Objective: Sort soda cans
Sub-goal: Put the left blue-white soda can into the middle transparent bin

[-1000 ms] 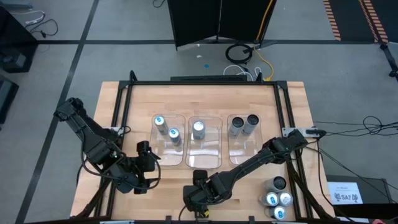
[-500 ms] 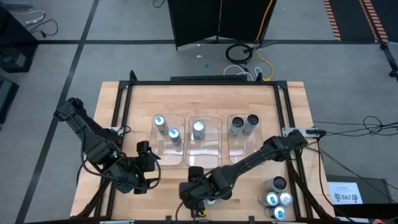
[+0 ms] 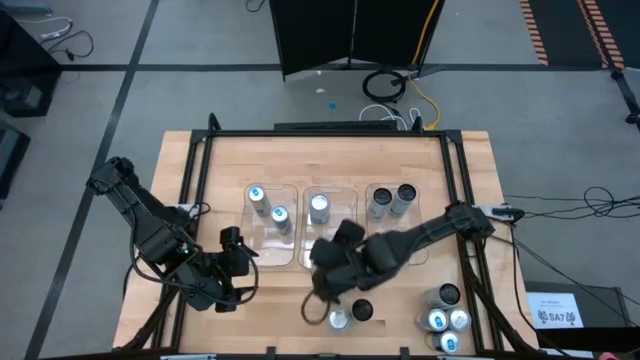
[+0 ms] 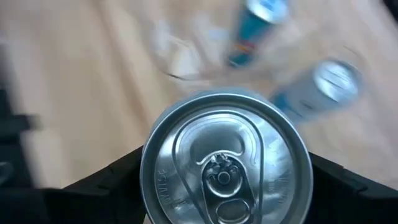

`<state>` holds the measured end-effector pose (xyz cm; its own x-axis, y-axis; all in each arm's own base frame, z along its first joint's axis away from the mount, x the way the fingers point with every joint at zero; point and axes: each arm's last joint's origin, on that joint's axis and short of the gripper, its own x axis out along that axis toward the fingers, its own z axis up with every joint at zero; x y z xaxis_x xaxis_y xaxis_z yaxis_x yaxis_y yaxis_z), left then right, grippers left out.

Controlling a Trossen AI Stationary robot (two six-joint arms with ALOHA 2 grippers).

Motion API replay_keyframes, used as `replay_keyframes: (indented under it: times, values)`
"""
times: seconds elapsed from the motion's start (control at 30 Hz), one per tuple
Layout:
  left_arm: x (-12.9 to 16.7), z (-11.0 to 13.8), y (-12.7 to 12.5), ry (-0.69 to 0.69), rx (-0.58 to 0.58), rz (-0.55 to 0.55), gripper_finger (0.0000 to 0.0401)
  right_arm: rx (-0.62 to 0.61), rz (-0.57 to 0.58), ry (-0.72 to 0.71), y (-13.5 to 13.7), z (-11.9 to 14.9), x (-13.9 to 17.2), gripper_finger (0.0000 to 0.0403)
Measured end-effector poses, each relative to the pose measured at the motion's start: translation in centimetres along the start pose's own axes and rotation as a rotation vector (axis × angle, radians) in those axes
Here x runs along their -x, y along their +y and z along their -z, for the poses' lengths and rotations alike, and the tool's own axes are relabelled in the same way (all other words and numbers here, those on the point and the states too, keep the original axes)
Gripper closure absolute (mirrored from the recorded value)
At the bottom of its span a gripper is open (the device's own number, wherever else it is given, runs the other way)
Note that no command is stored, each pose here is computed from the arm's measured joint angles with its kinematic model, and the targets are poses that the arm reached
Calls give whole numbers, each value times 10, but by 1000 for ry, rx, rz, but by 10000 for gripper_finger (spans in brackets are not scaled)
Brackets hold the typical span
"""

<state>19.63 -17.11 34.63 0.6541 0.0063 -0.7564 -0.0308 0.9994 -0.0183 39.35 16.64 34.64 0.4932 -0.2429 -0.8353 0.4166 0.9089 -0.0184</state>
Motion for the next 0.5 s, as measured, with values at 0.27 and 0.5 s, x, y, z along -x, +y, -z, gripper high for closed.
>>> replay_keyframes:
  times: [0.27, 0.5]
  values:
    - [0, -1, -1, -6, 9, 5, 40, 13, 106, 158, -30, -4, -49, 105]
    - [0, -1, -1, -6, 10, 5, 40, 15, 124, 203, -52, -7, -80, 104]
